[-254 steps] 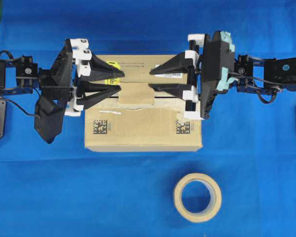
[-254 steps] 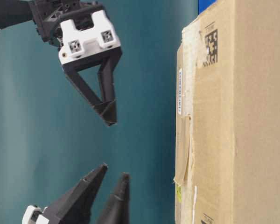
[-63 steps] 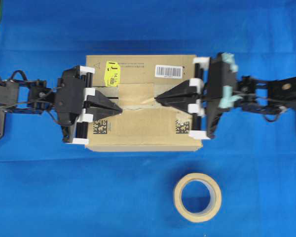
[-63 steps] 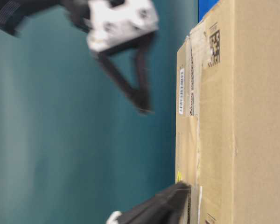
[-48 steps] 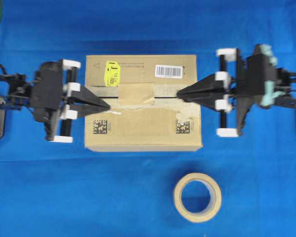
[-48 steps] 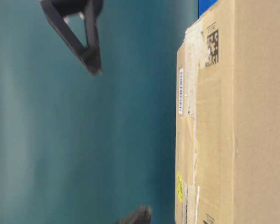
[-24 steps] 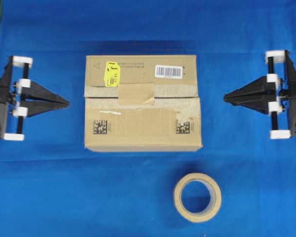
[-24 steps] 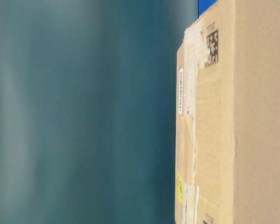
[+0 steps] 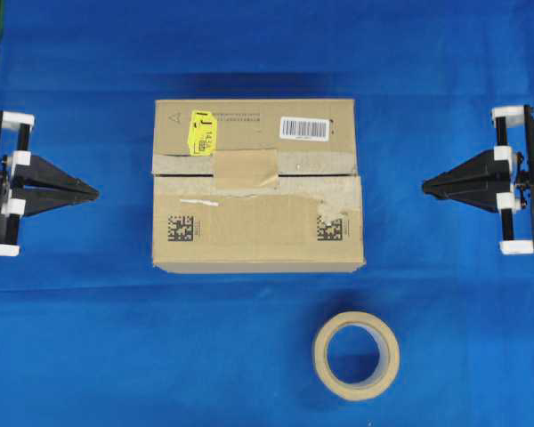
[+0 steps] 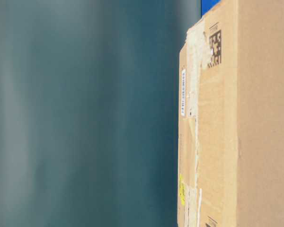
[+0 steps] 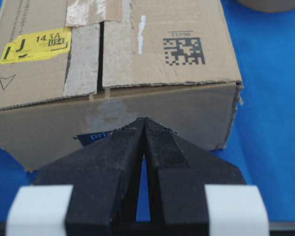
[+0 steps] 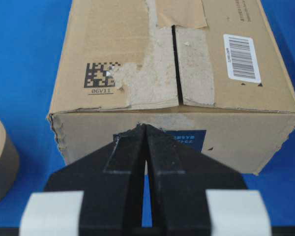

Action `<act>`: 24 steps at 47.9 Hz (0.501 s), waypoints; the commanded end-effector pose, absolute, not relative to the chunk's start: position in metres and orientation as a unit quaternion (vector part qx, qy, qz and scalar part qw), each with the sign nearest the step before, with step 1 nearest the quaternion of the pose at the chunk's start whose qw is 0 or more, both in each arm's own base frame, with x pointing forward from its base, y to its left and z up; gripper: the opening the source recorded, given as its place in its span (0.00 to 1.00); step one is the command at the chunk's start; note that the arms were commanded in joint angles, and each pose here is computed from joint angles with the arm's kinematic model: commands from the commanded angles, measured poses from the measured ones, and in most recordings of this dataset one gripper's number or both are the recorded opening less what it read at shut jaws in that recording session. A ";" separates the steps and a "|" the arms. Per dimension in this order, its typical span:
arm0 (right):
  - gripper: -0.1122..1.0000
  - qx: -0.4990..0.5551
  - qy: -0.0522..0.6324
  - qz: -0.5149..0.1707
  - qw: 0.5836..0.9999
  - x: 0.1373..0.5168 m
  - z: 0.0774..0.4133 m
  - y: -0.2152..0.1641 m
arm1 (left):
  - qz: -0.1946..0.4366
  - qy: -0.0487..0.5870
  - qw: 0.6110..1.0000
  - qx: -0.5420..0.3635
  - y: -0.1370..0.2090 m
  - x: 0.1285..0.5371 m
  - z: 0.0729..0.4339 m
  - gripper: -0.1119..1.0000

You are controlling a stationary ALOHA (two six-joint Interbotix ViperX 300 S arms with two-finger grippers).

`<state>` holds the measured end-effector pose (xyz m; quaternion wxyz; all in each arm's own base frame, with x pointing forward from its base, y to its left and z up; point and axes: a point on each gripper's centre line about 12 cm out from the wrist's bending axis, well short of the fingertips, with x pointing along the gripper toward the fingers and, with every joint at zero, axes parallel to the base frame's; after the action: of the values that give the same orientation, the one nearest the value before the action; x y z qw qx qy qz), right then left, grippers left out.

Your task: Apply tape along the seams of the closed cardboard box to seal it securely.

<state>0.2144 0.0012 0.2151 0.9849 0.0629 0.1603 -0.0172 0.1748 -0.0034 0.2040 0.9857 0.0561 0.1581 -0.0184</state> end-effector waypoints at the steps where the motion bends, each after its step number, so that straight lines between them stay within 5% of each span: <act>1: 0.09 0.063 0.151 -0.019 0.986 0.217 0.220 0.001 | -0.020 0.152 0.987 0.056 -0.004 0.177 0.208 0.10; 24: 0.09 0.063 0.151 -0.019 0.986 0.217 0.220 0.001 | -0.020 0.152 0.987 0.056 -0.004 0.176 0.208 0.10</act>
<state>0.2145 0.0012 0.2147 0.9848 0.0629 0.1610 -0.0172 0.1747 -0.0034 0.2044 0.9859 0.0569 0.1566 -0.0184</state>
